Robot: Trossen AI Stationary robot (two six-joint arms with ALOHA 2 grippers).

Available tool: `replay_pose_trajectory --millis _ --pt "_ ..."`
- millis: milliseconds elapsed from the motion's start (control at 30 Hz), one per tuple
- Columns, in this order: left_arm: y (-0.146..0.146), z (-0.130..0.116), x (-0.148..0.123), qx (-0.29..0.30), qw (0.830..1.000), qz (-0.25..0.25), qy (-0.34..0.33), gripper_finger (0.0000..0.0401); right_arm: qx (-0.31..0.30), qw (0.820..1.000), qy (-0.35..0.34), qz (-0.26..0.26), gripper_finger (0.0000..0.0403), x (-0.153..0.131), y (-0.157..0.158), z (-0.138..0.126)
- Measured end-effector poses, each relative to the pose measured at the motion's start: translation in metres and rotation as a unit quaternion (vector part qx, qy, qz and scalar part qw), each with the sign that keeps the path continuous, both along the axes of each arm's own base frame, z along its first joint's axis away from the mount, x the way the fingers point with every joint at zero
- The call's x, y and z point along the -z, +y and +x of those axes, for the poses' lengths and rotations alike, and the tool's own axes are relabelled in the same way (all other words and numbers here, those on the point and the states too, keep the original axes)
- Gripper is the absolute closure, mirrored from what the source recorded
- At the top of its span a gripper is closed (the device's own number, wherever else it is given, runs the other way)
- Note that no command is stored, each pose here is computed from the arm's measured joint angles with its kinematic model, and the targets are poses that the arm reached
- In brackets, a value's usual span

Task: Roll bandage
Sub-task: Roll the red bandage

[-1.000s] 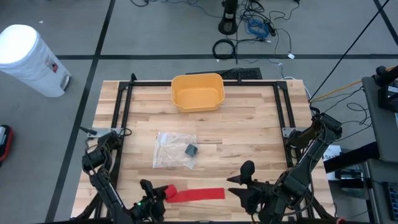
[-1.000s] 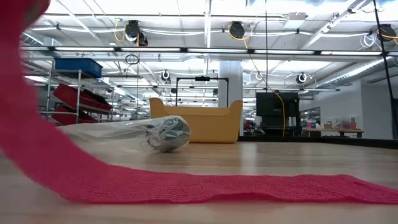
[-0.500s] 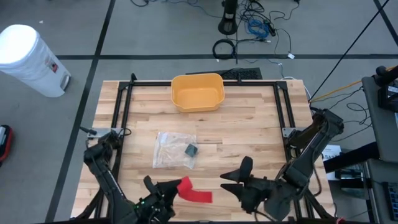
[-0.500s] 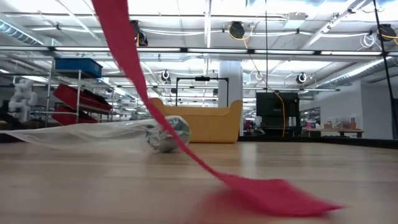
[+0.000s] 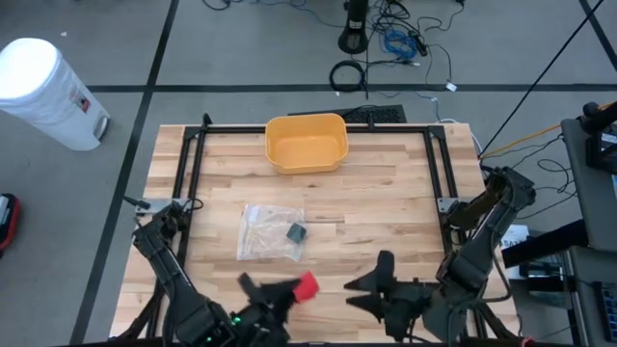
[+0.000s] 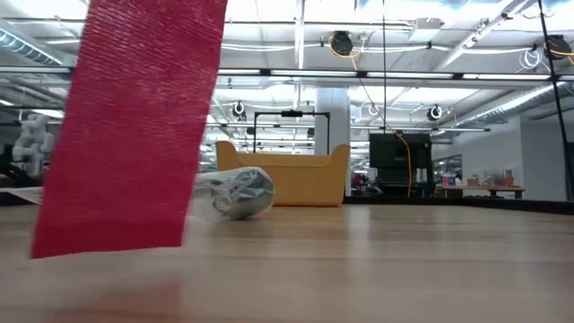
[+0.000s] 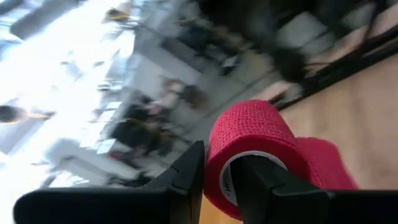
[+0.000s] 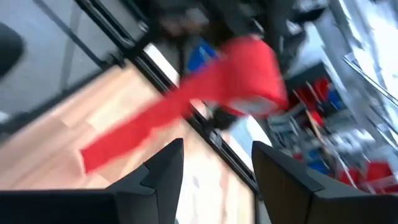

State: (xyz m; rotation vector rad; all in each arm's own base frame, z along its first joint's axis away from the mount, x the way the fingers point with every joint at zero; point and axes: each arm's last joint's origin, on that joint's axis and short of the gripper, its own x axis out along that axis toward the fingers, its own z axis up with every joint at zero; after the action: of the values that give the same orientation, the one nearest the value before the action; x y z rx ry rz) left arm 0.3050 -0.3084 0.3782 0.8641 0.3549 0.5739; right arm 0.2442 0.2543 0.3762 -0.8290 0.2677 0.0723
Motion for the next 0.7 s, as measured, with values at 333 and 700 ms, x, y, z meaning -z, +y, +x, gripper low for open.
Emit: replay_pose_trajectory --millis 333,700 --pt "0.009 0.054 -0.031 0.229 0.972 -0.053 0.016 0.0319 0.021 0.999 -0.028 -0.007 0.0228 -0.013 0.014 -0.051" --pt "0.055 0.097 -0.033 0.340 0.939 -0.051 0.034 0.0319 0.125 0.991 -0.019 0.046 0.0228 0.014 -0.002 -0.107"
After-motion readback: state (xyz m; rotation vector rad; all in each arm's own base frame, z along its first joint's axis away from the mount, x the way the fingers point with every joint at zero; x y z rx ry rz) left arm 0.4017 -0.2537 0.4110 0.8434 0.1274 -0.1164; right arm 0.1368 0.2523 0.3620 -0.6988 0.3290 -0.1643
